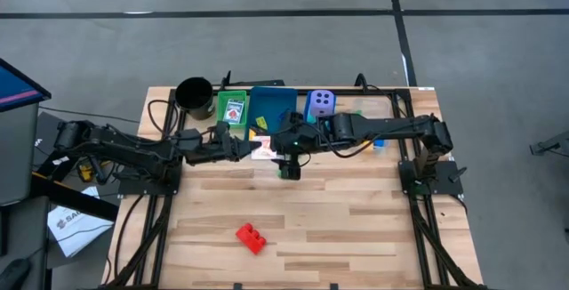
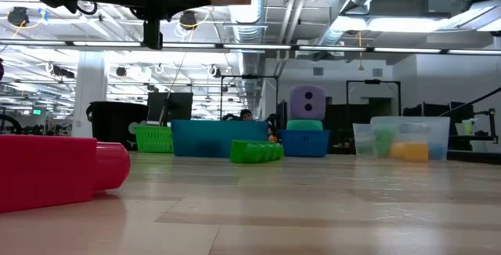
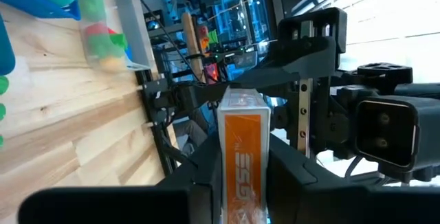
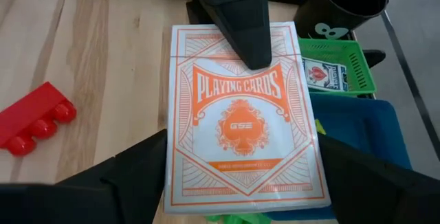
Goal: Pick & Place Toys
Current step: Put the orange game card into the green bin
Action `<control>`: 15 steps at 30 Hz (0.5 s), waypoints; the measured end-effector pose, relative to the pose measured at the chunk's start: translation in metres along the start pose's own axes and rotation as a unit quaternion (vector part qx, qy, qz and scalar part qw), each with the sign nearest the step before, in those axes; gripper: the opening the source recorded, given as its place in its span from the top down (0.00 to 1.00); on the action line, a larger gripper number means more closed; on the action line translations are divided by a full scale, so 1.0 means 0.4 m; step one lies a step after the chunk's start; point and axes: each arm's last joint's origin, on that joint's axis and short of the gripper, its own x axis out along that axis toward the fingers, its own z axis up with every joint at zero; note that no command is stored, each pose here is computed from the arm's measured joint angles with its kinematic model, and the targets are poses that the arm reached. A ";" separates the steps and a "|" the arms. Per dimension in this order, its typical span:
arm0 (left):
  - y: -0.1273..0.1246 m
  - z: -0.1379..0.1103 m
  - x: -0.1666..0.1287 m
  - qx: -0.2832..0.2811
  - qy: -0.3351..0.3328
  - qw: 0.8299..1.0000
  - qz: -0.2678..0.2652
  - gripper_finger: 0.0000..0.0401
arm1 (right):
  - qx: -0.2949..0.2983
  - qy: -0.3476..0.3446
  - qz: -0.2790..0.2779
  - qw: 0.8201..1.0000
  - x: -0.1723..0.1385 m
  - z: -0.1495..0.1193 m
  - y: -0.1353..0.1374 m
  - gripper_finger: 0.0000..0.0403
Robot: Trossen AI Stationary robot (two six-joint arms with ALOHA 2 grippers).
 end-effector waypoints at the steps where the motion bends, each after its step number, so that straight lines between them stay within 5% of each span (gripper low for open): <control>1: 0.000 0.000 0.000 0.002 0.000 1.000 0.000 0.85 | 0.000 0.000 -0.001 1.000 0.000 0.000 0.001 0.19; 15: 0.021 0.043 0.008 0.090 0.008 0.996 0.019 0.85 | 0.007 0.001 0.005 1.000 -0.009 -0.001 0.021 0.14</control>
